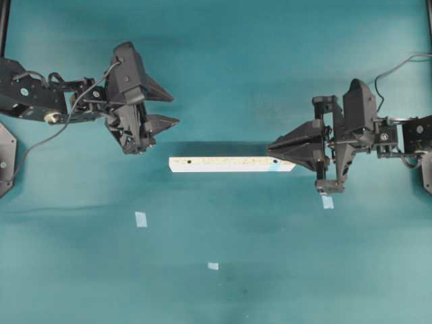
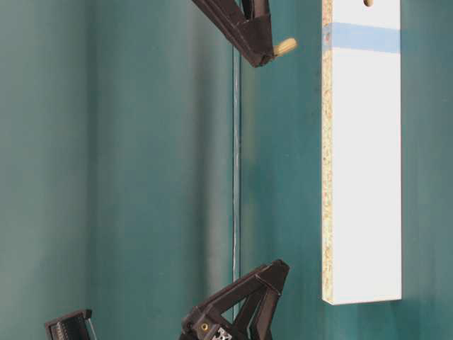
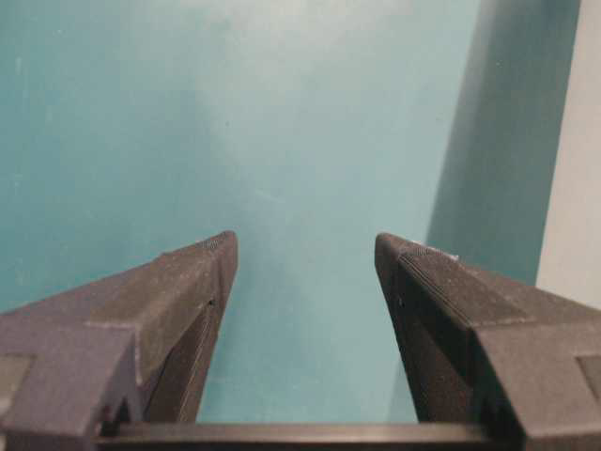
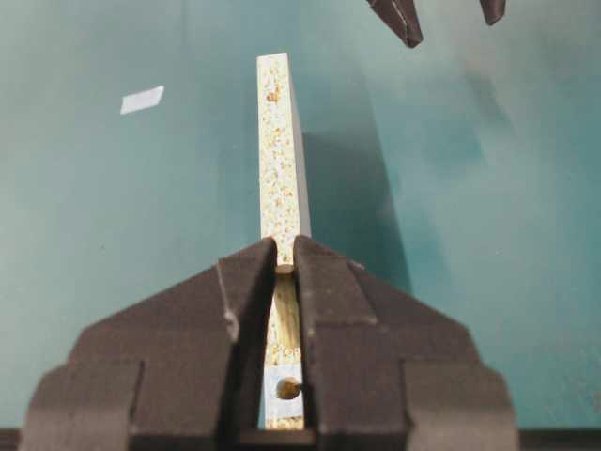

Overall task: Insert the rod into the hole on the wooden board.
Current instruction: 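Move the left gripper toward the left end of the white board, then grasp the left end of the white board with the left gripper, then align the held peg above the right hole with the right gripper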

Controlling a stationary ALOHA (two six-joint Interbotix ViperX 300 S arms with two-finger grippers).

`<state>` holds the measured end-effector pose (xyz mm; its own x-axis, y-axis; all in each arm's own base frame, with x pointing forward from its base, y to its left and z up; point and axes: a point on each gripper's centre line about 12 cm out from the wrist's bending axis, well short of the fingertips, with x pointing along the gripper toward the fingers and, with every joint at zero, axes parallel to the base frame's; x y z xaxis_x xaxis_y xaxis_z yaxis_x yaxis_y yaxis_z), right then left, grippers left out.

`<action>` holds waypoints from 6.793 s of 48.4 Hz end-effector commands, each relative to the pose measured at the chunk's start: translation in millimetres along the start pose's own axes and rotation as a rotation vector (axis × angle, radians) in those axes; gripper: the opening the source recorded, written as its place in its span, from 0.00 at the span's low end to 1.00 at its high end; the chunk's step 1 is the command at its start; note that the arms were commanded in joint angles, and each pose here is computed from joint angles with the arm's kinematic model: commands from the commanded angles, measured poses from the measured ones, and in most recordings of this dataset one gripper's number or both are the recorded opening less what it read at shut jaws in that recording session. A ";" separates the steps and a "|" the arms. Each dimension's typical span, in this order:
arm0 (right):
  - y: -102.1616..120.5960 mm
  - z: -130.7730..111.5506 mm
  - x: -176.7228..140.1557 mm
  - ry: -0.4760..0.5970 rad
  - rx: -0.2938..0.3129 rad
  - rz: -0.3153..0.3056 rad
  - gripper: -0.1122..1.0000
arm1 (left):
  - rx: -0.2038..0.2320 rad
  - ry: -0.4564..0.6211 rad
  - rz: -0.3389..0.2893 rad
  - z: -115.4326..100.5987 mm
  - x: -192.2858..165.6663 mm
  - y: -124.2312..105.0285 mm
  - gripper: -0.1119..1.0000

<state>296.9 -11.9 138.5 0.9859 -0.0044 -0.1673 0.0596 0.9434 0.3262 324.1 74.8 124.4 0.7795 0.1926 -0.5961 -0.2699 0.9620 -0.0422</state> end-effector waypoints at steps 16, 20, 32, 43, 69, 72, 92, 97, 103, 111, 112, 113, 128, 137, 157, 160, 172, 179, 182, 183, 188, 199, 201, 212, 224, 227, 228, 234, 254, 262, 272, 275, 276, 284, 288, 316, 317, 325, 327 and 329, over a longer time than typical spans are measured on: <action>2.4 4.6 1.2 -0.026 0.008 0.002 0.18 | 0.015 -0.099 -0.009 27.1 -15.3 -2.6 0.76; 2.2 4.0 0.8 -0.023 0.008 0.001 0.18 | 0.018 -0.162 -0.023 42.4 -29.2 -7.5 0.76; 3.1 6.7 3.0 -0.033 0.007 0.004 0.18 | 0.062 -0.194 -0.124 46.0 -49.3 -43.7 0.76; 3.9 9.7 5.9 -0.040 0.007 0.007 0.18 | 0.077 -0.078 -0.185 28.0 -46.6 -67.7 0.77; 5.0 11.8 8.5 -0.043 0.006 0.009 0.18 | 0.107 0.045 -0.195 8.6 -23.7 -79.2 0.82; 5.0 11.8 8.5 -0.043 0.008 0.009 0.18 | 0.111 0.059 -0.196 6.3 -18.3 -81.5 0.83; 4.9 11.5 8.0 -0.040 0.009 0.008 0.18 | 0.124 0.108 -0.189 -3.9 10.6 -86.1 0.85; 4.7 11.0 8.1 -0.039 0.008 0.007 0.18 | 0.120 0.109 -0.181 -3.9 18.1 -84.2 0.85; 4.7 11.0 8.1 -0.039 0.009 0.007 0.18 | 0.109 0.108 -0.165 -2.0 24.3 -78.3 0.85; 5.5 10.3 7.8 -0.036 0.009 0.010 0.18 | 0.105 0.111 -0.154 -2.3 26.6 -73.5 0.85; 5.0 10.4 7.8 -0.037 0.009 0.008 0.18 | 0.104 0.111 -0.154 -2.3 26.6 -73.5 0.85; 5.5 10.3 7.8 -0.036 0.009 0.010 0.18 | 0.105 0.111 -0.154 -2.3 26.6 -73.5 0.85; 4.6 9.1 6.7 -0.032 0.009 0.007 0.18 | 0.106 0.110 -0.156 -1.8 26.6 -74.2 0.82; 3.6 6.5 7.1 -0.008 0.009 -0.003 0.18 | 0.111 0.110 -0.162 -2.3 26.1 -76.9 0.72; 2.9 4.5 6.8 0.006 0.010 -0.008 0.18 | 0.116 0.118 -0.167 -4.0 25.8 -79.4 0.59; 2.8 4.1 6.4 0.008 0.010 -0.009 0.18 | 0.117 0.120 -0.167 -4.6 25.7 -79.3 0.58; 2.6 4.1 6.4 0.007 0.011 -0.010 0.18 | 0.117 0.123 -0.166 -5.0 25.7 -79.2 0.42; 2.6 4.1 6.4 0.007 0.011 -0.010 0.18 | 0.117 0.123 -0.166 -5.0 25.7 -79.2 0.41; 2.5 3.7 6.0 0.009 0.011 -0.010 0.18 | 0.117 0.124 -0.166 -5.6 25.6 -79.1 0.41; 2.5 3.7 6.0 0.009 0.009 -0.010 0.18 | 0.119 0.124 -0.166 -5.6 25.6 -79.1 0.40; 1.9 2.2 4.5 0.013 0.010 -0.013 0.18 | 0.120 0.124 -0.166 -5.6 25.6 -79.1 0.40; -1.1 -1.0 0.8 0.017 0.022 -0.032 0.18 | 0.120 0.124 -0.167 -5.1 25.7 -79.2 0.40; -1.3 -1.2 0.4 0.016 0.023 -0.033 0.18 | 0.120 0.125 -0.166 -5.3 25.6 -79.2 0.40; -1.8 -5.3 1.2 0.030 0.023 -0.035 0.18 | 0.120 0.125 -0.167 -4.9 25.7 -79.3 0.40; -1.0 -10.1 5.5 0.033 0.026 -0.031 0.18 | 0.120 0.122 -0.167 -4.1 25.9 -79.5 0.40; -1.3 -10.3 5.1 0.033 0.028 -0.034 0.18 | 0.119 0.126 -0.166 -4.9 25.7 -79.3 0.40; -0.7 -10.5 5.1 0.033 0.026 -0.031 0.18 | 0.118 0.124 -0.167 -4.7 25.8 -79.3 0.40; -1.1 -9.7 5.5 0.030 0.028 -0.033 0.18 | 0.120 0.125 -0.167 -4.9 25.7 -79.3 0.40; -2.4 -13.3 7.0 0.043 0.028 -0.037 0.18 | 0.120 0.125 -0.167 -4.9 25.7 -79.3 0.40; -2.4 -14.6 7.2 0.046 0.028 -0.037 0.18 | 0.119 0.125 -0.165 -4.8 25.8 -78.8 0.40; -3.5 -16.2 5.4 0.056 0.034 -0.044 0.18 | 0.118 0.125 -0.165 -5.2 25.7 -78.7 0.40; -3.3 -16.0 4.7 0.061 0.033 -0.044 0.18 | 0.117 0.125 -0.164 -5.1 25.8 -78.1 0.40; -3.1 -15.5 4.5 0.061 0.033 -0.044 0.18 | 0.117 0.127 -0.164 -5.3 25.8 -78.1 0.40; -2.1 -14.0 3.0 0.080 0.032 -0.050 0.18 | 0.116 0.122 -0.164 -4.0 25.7 -78.3 0.40; -2.1 -14.1 2.0 0.092 0.032 -0.054 0.18 | 0.116 0.124 -0.163 -4.4 26.1 -77.7 0.40; -3.3 -19.4 -4.3 0.120 0.037 -0.063 0.18 | 0.111 0.123 -0.156 -3.5 26.3 -74.5 0.40; -3.4 -19.6 -4.3 0.121 0.037 -0.064 0.18 | 0.112 0.123 -0.157 -3.6 26.2 -75.0 0.40; -3.4 -19.9 -8.2 0.125 0.038 -0.066 0.18 | 0.111 0.122 -0.156 -3.3 26.4 -74.5 0.40; -3.1 -19.1 -9.3 0.122 0.037 -0.064 0.18 | 0.111 0.122 -0.156 -3.3 26.4 -74.5 0.40; -2.9 -18.7 -10.3 0.121 0.038 -0.064 0.18 | 0.111 0.122 -0.156 -3.3 26.4 -74.5 0.40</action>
<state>284.9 -9.1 117.0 0.9487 -0.0236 -0.3152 0.1369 0.9295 0.3425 356.9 4.7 99.8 0.7079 0.0152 -0.7062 -0.0806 0.9950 -0.0594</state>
